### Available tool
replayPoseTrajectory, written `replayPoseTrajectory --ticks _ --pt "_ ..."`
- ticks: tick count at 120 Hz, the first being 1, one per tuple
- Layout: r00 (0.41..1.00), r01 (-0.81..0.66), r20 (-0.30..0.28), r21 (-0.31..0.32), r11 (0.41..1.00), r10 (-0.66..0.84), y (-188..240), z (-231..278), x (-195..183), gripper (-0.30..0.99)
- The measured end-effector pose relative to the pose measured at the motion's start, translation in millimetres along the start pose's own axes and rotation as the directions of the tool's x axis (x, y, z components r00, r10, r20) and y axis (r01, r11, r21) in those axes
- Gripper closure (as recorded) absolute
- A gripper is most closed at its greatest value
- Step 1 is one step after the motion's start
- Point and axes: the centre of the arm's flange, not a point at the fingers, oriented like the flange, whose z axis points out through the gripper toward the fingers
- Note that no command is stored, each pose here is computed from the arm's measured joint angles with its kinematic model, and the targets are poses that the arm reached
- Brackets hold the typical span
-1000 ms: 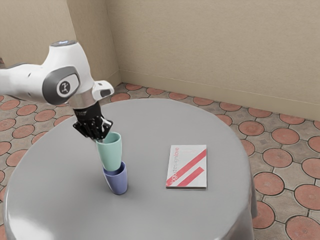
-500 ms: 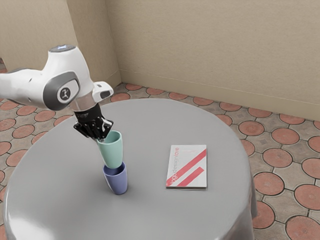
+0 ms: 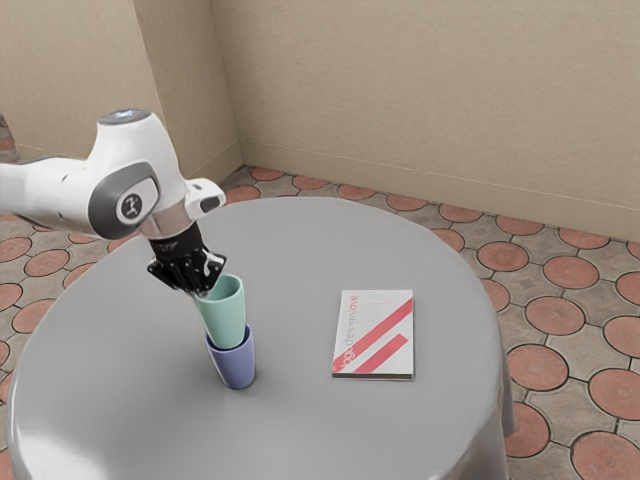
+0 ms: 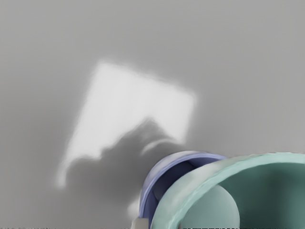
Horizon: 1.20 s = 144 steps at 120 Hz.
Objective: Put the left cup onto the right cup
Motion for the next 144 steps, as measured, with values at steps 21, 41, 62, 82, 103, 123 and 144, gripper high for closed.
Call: replayPoseTrajectory --ticks 21,41,62,82,103,123,144 --pt "1.0 0.005 0.0 -0.001 1.0 -0.005 0 5 1 0.69" --pt "1.0 0.002 -0.006 -0.003 1.0 -0.002 1 3 1 0.34" --pt "1.0 -0.001 -0.013 -0.005 1.0 0.001 1 -2 0 0.15" --pt "0.999 -0.019 -0.033 -0.009 1.0 0.019 9 -15 0 0.07" --pt "0.997 -0.042 -0.067 -0.023 0.999 0.04 25 -51 14 0.03" --pt "0.996 -0.063 -0.066 -0.019 0.998 0.062 33 -98 36 0.01" --pt "0.987 -0.154 -0.044 0.066 0.986 0.158 37 -127 62 0.01"
